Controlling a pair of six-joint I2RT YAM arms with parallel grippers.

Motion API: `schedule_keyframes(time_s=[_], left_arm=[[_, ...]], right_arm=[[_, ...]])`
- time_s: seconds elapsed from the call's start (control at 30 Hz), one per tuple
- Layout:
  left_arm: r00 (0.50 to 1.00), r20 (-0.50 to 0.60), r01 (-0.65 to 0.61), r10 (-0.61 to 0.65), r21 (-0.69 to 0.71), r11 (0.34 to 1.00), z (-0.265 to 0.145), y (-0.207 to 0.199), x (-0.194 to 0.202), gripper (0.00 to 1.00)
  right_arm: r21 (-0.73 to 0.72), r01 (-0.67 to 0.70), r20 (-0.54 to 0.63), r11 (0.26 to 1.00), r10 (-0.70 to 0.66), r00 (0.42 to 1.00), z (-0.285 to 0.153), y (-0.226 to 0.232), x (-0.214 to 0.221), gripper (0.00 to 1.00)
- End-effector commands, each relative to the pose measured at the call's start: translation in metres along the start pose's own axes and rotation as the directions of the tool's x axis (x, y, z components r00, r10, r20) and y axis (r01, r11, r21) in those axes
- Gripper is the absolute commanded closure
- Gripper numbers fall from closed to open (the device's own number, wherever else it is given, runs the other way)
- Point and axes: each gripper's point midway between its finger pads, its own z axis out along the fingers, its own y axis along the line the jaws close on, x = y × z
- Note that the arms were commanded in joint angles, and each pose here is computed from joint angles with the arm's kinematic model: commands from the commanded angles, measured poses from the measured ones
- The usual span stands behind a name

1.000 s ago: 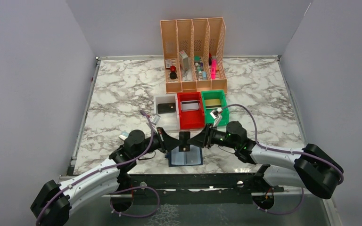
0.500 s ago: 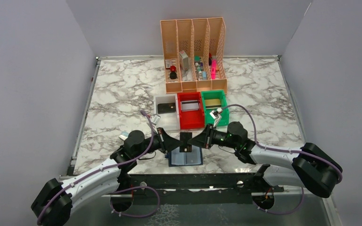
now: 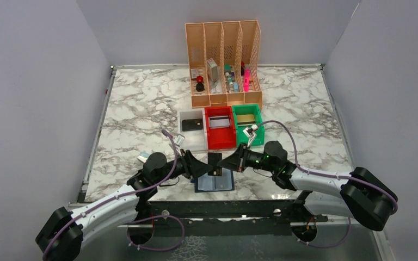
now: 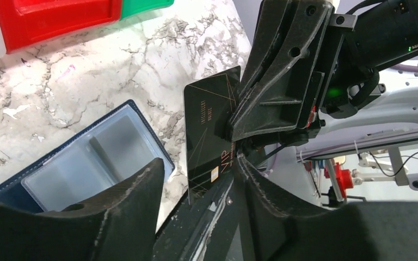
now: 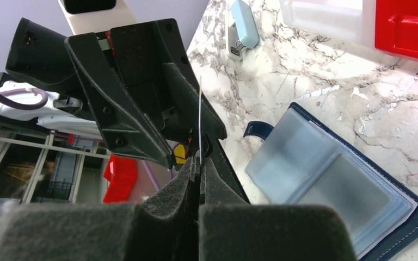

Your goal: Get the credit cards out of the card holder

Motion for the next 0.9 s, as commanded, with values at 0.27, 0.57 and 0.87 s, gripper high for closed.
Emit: schedule_keyframes(time_s=[0.27,0.57,0.87], left_arm=[[0.986,-0.032,-0.159,0.163,-0.455,0.876,-0.028,0.063,-0.024,0.2],[0.969,0.085,-0.087,0.233,-0.762,0.641,-0.071,0.095,-0.071,0.01],[0.93,0.273,0.104,0.246,-0.838,0.535,-0.103,0.108,-0.09,0.01]], right_arm=[[0.169,0.064,0.046,0.984,-0.072,0.996,-0.004,-0.021,-0.017,0.97],[0.38,0.232,0.008,0.895,-0.254,0.967,0.006,-0.036,-0.061,0.99],[0.495,0.386,-0.072,0.779,-0.406,0.911,0.044,-0.044,-0.108,0.99]])
